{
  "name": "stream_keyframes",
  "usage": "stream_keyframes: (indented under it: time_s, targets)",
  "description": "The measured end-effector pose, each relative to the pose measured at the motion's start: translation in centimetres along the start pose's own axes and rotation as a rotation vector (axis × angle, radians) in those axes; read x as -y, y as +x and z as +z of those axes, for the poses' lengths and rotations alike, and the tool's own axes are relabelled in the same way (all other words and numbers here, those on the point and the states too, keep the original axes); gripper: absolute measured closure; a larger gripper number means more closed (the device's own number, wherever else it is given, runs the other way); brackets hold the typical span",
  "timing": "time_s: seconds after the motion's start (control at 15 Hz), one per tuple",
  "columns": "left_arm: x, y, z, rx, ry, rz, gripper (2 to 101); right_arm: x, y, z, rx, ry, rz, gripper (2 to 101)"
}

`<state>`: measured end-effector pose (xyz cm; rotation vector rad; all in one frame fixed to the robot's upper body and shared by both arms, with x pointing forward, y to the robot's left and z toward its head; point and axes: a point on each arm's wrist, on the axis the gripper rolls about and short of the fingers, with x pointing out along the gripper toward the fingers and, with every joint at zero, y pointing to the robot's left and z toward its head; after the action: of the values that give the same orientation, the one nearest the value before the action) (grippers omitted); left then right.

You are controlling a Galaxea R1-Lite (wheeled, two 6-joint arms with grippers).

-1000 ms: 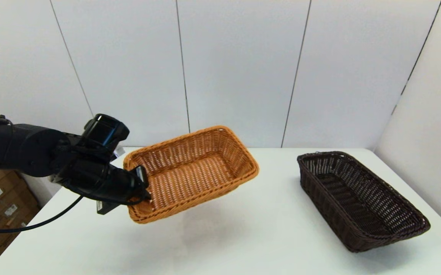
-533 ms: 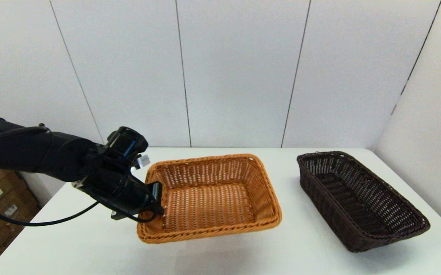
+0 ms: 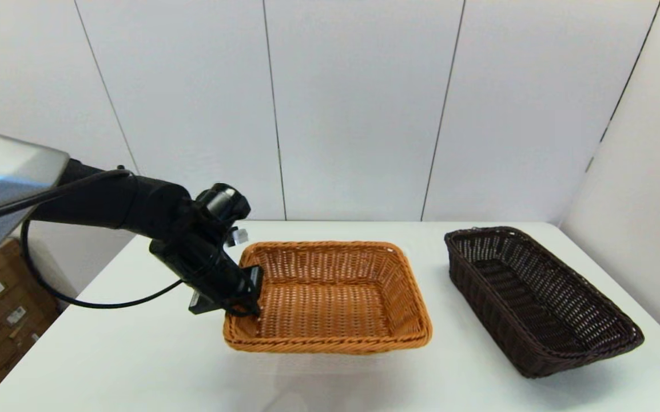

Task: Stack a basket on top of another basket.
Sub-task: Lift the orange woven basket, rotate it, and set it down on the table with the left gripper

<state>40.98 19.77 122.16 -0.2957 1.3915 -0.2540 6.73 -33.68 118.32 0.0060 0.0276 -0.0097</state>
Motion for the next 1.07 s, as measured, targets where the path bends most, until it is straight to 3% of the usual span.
stream_keyframes:
  time_s: [1.07]
  targets:
    - [1.6,4.6,3.2,-0.089,-0.028,-0.018,88.5,0.0,0.0,0.0,0.000,0.000,0.000,5.0]
